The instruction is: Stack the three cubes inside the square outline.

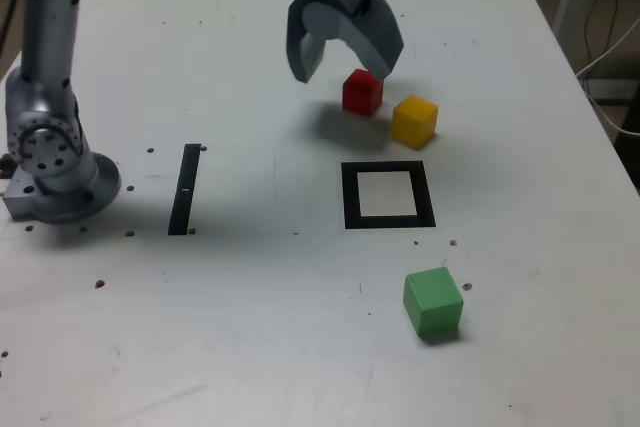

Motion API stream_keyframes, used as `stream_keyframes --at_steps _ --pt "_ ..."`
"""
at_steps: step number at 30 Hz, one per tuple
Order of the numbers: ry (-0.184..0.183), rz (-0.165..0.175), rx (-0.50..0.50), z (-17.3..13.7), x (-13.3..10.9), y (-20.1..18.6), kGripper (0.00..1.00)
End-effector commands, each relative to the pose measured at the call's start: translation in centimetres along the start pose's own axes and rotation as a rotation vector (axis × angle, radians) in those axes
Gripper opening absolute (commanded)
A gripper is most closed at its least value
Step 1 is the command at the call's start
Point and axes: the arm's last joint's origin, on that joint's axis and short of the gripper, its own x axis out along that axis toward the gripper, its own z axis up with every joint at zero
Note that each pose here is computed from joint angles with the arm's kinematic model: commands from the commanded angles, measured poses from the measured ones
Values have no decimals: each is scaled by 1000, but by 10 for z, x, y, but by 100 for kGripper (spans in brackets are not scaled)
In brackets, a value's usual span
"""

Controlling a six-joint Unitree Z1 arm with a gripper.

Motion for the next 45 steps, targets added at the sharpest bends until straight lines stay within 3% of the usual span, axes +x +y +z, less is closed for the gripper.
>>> stream_keyframes --at_steps 1,16,24,30,39,45 --pt "6 0 23 3 3 8 100" --pt "57 -5 57 19 29 32 97" --pt "73 -12 53 26 38 33 91" --pt "78 -1 34 32 43 30 76" --pt "70 26 5 38 43 28 40" --pt "71 26 7 38 43 26 33"
